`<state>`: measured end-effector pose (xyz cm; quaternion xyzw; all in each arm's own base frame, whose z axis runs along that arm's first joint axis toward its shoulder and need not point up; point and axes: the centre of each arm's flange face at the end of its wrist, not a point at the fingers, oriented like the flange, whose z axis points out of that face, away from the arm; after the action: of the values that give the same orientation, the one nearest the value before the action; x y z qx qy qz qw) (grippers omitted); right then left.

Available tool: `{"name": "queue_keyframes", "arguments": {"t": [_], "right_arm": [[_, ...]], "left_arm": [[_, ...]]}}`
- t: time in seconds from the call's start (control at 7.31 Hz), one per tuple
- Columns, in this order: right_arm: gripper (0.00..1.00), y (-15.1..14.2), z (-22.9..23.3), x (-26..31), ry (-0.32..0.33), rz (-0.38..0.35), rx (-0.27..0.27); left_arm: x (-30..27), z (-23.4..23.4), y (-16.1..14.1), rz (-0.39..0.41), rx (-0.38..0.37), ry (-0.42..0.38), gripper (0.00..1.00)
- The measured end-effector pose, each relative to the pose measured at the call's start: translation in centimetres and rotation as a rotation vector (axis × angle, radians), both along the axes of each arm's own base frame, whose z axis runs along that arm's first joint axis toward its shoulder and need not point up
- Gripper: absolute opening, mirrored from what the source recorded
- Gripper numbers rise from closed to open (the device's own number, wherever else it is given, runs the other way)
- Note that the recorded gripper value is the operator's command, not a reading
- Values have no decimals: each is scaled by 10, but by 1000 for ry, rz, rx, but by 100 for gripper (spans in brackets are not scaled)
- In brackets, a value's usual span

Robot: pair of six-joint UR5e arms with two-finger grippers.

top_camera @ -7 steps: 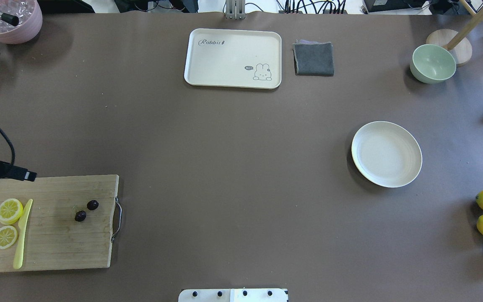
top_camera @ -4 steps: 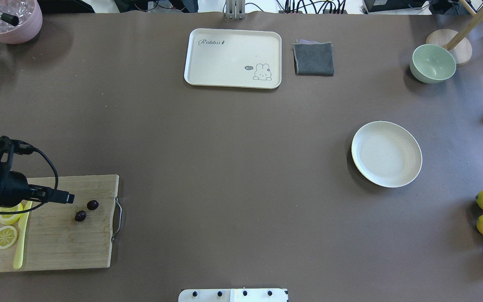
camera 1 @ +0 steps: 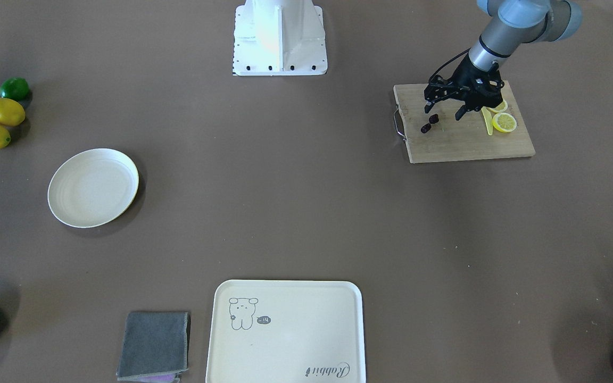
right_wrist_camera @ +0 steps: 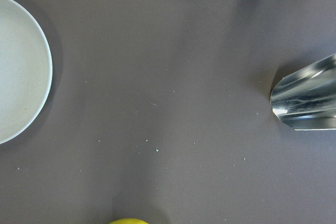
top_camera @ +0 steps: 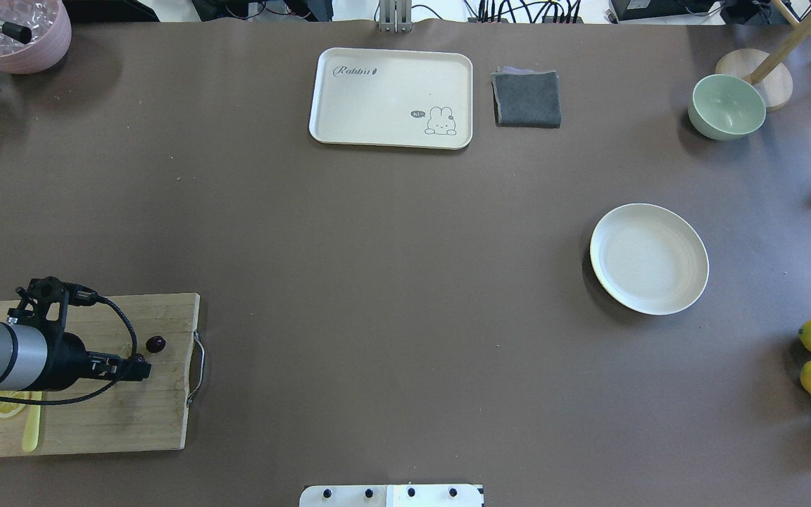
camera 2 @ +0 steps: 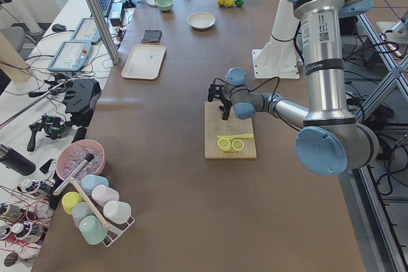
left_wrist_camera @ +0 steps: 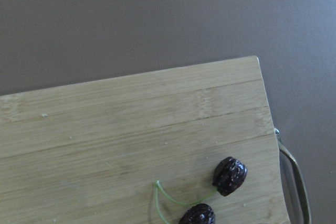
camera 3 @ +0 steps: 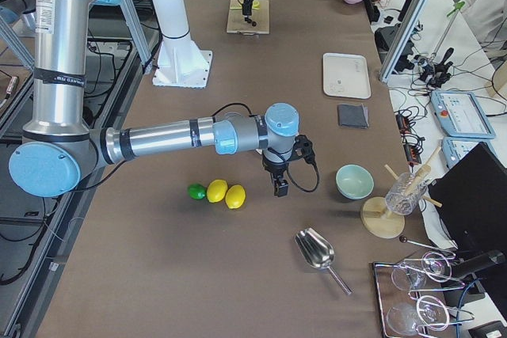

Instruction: Place red cherry on plate

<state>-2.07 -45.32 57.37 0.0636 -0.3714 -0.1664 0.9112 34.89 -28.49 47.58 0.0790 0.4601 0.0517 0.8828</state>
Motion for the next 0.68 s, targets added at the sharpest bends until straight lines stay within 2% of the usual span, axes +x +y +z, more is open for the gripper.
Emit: {"name": "queue_keyframes", "arguments": {"t": [0.27,0.68], "right_arm": [[100,1,4,0,1,-1,-9],[100,4,8,0,3,-1,-19]], "left_arm": [[6,-3,0,1,1,-5,55],[5,-3,-3,1,5,-7,50]]}}
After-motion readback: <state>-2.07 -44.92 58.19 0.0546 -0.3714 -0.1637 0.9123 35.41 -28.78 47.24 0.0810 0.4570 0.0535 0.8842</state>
